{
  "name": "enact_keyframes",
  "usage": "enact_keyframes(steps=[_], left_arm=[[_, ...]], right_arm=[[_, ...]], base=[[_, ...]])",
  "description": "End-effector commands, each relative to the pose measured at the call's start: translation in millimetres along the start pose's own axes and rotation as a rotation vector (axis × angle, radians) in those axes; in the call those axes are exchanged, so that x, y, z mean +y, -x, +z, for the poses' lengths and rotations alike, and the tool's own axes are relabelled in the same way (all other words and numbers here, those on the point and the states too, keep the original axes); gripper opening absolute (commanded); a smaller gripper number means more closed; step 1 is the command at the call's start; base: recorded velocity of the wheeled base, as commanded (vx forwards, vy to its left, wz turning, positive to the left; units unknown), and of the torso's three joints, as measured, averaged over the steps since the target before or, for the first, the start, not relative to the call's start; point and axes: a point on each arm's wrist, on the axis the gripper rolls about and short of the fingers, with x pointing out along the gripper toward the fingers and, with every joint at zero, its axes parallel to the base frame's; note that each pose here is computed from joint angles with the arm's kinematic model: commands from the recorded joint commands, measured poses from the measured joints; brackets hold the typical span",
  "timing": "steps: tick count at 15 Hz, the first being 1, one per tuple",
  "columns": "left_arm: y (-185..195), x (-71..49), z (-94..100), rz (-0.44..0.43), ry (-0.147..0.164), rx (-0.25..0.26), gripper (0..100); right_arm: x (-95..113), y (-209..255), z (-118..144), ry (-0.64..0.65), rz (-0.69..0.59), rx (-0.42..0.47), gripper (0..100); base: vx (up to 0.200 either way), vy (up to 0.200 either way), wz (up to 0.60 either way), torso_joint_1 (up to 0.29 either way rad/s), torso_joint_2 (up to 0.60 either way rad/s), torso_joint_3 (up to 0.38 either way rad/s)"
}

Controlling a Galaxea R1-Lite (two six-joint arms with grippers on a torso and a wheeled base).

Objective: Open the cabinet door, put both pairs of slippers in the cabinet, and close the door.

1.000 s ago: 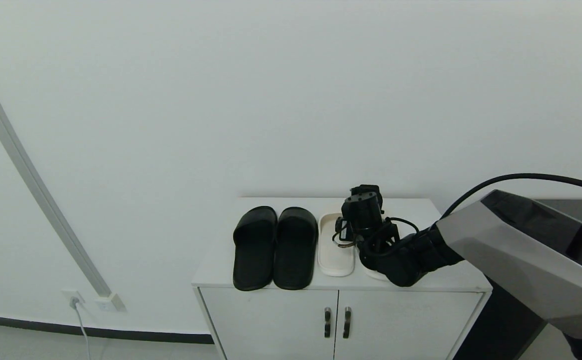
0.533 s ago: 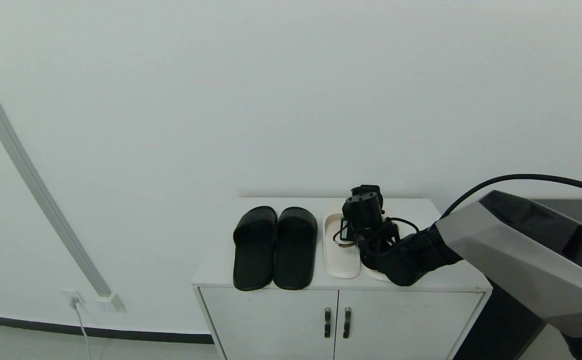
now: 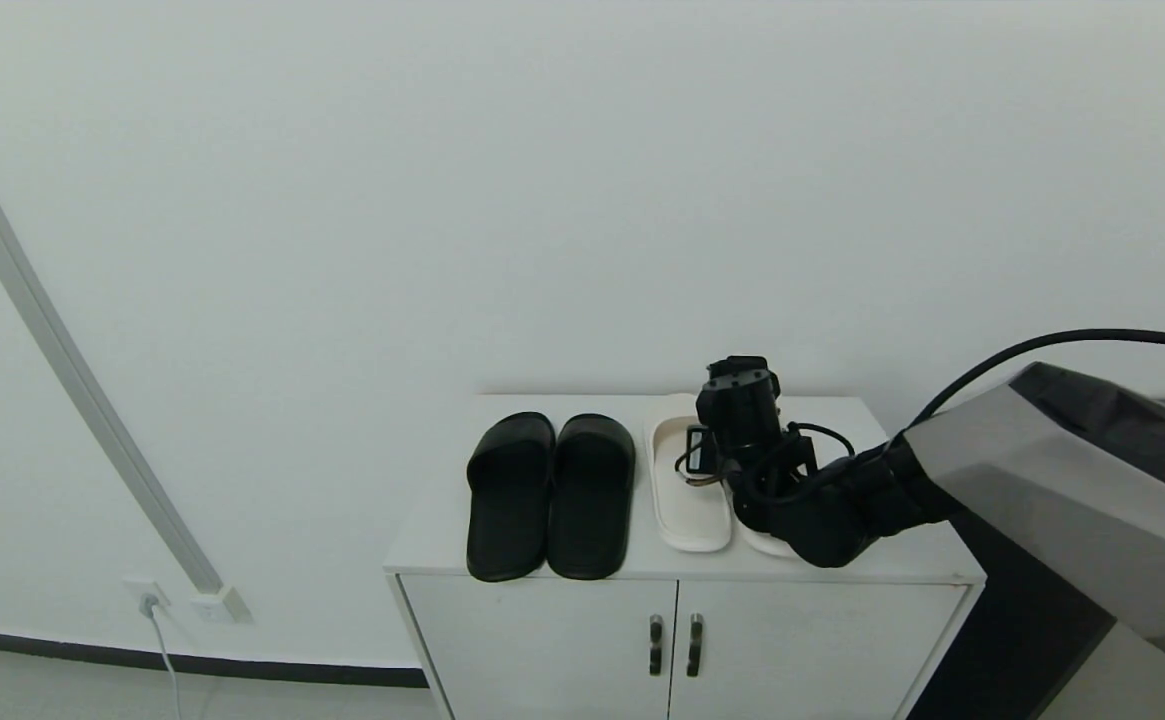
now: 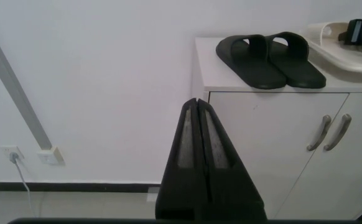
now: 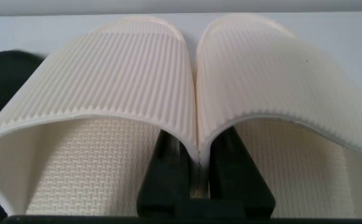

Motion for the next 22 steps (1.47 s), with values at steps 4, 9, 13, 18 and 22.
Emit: enact_keyframes(steps=[4,9,13,18,22], left_arm=[[-0.1,0.0,0.0,0.001,-0.001,0.001,0],[-0.1,0.0,0.0,0.001,0.004,0.001,0],[-0.1,0.0,0.0,0.001,0.009,0.001,0],[-0.1,0.0,0.0,0.001,0.010,0.001,0],[-0.1,0.0,0.0,0.001,0.010,0.001,0]], right_arm=[[-37.0,93.2,33.5,0.010,0.210,0.032,0],[-77.0,170.6,42.7,0.048,0.501,0.061,0],[-80.0,190.4,41.2,0.073,0.606,0.067,0],[-80.7,202.8,31.3,0.110,0.640,0.085,0],[-80.1,203.4,27.7,0.128,0.651,0.095,0]], base=[[0.000,0.000,0.00,0.000,0.00,0.000],[0.000,0.000,0.00,0.000,0.00,0.000],[0.000,0.000,0.00,0.000,0.00,0.000],[0.000,0.000,0.00,0.000,0.00,0.000],[-0.200,0.000,0.00,0.006,0.00,0.004]])
